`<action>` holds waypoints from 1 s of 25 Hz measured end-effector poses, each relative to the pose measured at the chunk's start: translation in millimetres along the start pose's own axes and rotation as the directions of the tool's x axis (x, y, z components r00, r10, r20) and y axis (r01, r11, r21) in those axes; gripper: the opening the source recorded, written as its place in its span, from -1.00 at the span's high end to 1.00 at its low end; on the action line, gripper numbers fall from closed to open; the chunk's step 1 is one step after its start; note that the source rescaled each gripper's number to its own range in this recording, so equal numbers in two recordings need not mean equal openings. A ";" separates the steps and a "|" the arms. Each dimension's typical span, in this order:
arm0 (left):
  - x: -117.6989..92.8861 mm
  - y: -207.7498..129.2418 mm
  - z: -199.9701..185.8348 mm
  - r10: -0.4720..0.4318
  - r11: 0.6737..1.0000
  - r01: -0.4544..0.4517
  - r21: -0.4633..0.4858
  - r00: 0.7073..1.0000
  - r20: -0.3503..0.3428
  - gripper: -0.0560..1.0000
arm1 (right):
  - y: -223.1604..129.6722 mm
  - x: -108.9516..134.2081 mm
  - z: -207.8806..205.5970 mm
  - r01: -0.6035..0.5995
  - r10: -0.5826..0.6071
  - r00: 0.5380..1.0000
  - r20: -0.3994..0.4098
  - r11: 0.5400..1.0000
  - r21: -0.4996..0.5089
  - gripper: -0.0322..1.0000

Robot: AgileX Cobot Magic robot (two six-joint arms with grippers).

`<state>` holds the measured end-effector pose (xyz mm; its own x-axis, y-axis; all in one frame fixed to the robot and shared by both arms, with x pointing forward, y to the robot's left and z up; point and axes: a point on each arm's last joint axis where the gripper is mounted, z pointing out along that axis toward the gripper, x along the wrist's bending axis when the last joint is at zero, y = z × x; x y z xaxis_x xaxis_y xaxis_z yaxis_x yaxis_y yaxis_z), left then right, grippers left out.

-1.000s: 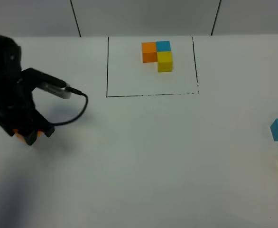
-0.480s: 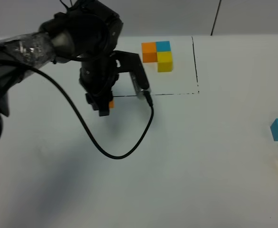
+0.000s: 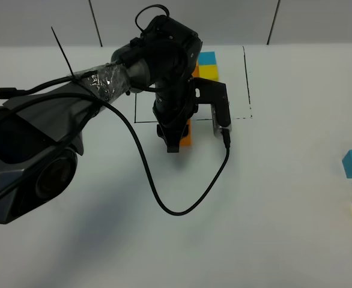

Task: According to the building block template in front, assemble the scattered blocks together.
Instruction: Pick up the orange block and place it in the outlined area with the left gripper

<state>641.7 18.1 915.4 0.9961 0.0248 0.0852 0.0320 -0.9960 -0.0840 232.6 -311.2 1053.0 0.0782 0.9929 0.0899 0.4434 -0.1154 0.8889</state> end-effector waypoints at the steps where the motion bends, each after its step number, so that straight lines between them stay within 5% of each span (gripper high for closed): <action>1: -0.8 1.4 3.3 0.014 1.000 -0.014 0.019 1.000 -0.007 0.89 | 0.0 0.0 0.0 0.000 0.000 1.000 0.000 1.000 0.000 0.94; 25: -1.9 5.8 21.6 -0.025 0.999 0.024 0.035 1.000 0.014 0.89 | 0.0 0.0 0.0 0.000 0.000 1.000 0.000 1.000 0.000 0.94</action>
<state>641.8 14.1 893.4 0.9960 0.0506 0.0736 0.0590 -0.9914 -0.1167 232.6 -311.2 1053.0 0.0782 0.9929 0.0899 0.4434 -0.1154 0.8889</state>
